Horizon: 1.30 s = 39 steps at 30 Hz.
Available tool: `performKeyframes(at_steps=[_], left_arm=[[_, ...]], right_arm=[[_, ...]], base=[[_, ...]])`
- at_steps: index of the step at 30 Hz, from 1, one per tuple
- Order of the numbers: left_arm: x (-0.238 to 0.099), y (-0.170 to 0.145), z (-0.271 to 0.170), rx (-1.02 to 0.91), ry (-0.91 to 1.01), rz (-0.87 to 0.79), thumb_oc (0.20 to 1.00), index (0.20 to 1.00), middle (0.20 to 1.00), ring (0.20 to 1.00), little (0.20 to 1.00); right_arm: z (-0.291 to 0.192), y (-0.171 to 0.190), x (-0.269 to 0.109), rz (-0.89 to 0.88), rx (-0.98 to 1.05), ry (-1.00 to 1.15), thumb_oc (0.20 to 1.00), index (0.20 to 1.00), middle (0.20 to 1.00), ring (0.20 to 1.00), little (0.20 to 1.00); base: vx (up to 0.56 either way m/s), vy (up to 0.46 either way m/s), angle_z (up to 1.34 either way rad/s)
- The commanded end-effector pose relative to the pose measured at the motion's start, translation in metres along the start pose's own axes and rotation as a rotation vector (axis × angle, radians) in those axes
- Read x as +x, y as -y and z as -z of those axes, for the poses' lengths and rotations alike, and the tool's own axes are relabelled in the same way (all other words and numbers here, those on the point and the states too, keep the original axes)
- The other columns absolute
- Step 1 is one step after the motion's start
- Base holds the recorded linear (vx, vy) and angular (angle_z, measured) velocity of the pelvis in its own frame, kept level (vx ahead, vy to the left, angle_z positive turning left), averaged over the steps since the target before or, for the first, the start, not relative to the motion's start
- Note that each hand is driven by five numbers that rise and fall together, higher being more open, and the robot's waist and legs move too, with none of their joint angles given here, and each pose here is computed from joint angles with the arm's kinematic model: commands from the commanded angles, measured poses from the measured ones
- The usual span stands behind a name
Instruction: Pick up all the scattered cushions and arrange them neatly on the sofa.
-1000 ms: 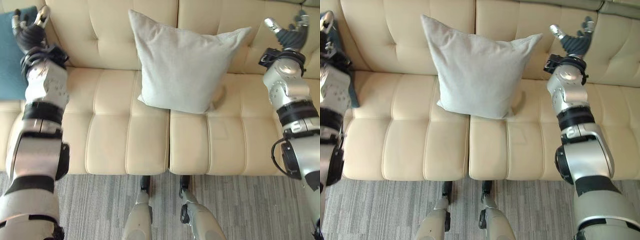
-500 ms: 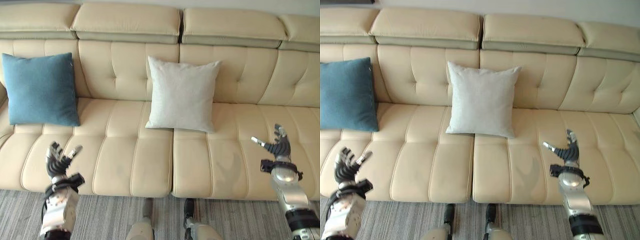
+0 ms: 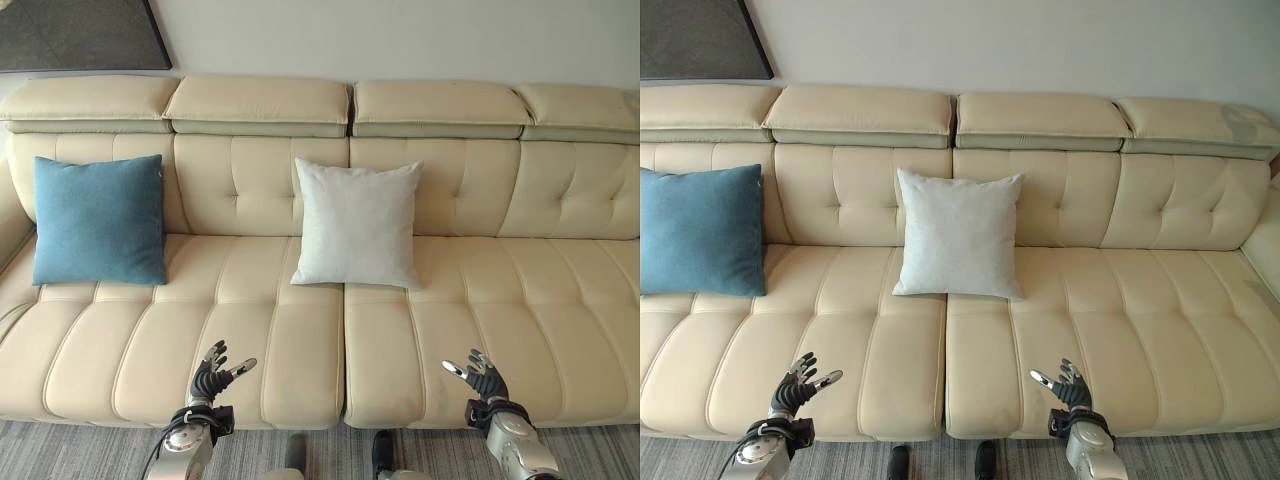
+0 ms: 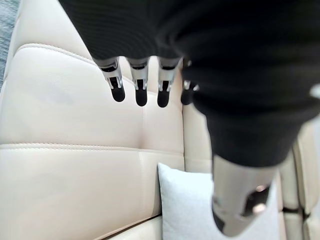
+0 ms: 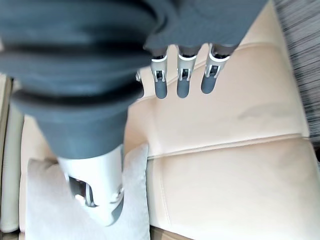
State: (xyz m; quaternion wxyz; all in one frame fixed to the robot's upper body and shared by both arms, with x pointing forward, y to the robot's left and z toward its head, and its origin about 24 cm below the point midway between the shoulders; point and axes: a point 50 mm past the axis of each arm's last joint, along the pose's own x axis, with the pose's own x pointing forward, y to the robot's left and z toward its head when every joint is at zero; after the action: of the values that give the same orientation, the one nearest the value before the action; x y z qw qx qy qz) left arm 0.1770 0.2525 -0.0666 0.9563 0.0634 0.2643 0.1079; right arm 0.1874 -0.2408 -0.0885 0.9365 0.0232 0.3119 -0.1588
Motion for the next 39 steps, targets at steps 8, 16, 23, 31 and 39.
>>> performKeyframes(at_steps=[8, 16, 23, 31, 39], left_arm=[[0.011, -0.036, -0.023, 0.069, 0.074, -0.108, 1.000, 1.000, 1.000, 1.000, 1.000], [0.003, -0.042, -0.002, -0.050, 0.008, -0.194, 1.000, 1.000, 1.000, 1.000, 1.000], [0.010, -0.026, -0.018, -0.052, 0.069, -0.137, 1.000, 1.000, 1.000, 1.000, 1.000], [0.004, -0.011, -0.012, -0.080, 0.056, -0.074, 1.000, 1.000, 1.000, 1.000, 1.000], [0.003, -0.001, -0.010, -0.009, 0.038, -0.014, 1.000, 1.000, 1.000, 1.000, 1.000]], right_arm=[[-0.029, 0.008, 0.008, 0.047, 0.095, 0.114, 1.000, 1.000, 1.000, 1.000, 1.000], [-0.039, 0.009, 0.007, 0.051, 0.068, 0.152, 1.000, 1.000, 1.000, 1.000, 1.000], [-0.047, 0.010, 0.008, 0.040, 0.005, 0.176, 1.000, 1.000, 1.000, 1.000, 1.000], [-0.046, 0.004, 0.007, -0.004, -0.012, 0.175, 1.000, 1.000, 1.000, 1.000, 1.000], [-0.037, 0.008, 0.002, 0.013, 0.017, 0.154, 1.000, 1.000, 1.000, 1.000, 1.000]], base=[[-0.17, -0.011, -0.25], [-0.18, -0.197, -0.22], [-0.28, -0.160, 0.15], [-0.09, 0.017, 0.06], [-0.04, 0.105, 0.00]])
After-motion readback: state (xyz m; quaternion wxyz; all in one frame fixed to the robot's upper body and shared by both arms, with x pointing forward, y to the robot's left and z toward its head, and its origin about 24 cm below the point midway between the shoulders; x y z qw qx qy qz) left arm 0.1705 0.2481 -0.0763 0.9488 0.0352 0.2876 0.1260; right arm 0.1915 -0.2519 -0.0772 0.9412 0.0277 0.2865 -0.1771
